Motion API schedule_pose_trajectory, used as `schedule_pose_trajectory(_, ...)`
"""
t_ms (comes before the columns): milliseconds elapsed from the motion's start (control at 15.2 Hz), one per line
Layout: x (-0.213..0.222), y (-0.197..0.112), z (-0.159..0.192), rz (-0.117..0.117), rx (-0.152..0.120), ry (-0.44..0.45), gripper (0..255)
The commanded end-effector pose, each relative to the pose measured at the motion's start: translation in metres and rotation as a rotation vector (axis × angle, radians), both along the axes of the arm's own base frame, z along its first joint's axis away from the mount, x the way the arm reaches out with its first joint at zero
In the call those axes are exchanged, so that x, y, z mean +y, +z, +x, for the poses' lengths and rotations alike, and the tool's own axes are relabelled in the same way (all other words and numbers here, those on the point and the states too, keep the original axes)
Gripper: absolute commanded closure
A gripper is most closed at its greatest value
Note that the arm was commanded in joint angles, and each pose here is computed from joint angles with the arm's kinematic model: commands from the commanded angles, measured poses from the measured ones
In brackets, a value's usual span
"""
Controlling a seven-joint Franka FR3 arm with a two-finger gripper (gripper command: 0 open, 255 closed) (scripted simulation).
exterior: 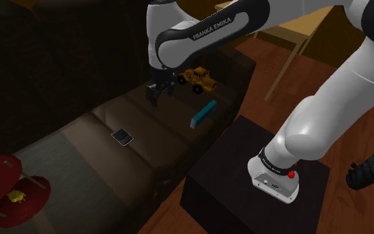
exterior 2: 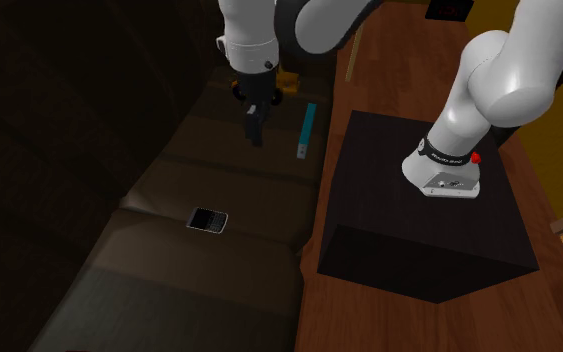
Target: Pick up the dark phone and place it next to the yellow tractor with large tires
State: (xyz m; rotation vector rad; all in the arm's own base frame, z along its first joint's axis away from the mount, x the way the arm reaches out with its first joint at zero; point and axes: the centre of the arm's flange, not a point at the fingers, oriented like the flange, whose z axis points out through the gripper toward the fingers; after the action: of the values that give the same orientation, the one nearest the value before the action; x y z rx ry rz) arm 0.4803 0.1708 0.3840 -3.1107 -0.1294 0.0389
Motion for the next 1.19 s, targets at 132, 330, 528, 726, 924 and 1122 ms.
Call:
schedule_pose_trajectory(132,0.029,-0.036,0.029,0.007,0.001,0.017,0)
schedule_pose_trajectory(330,0.049,-0.063,0.049,0.011,0.002,0.03,0)
schedule_pose_trajectory(528,0.07,-0.09,0.07,0.015,0.003,0.043,0)
schedule_pose_trajectory(726,0.091,-0.117,0.089,0.019,0.004,0.056,0)
schedule_pose_trajectory(924,0.112,-0.144,0.109,0.023,0.005,0.069,0)
schedule_pose_trajectory(1122,0.134,-0.171,0.128,0.027,0.006,0.082,0)
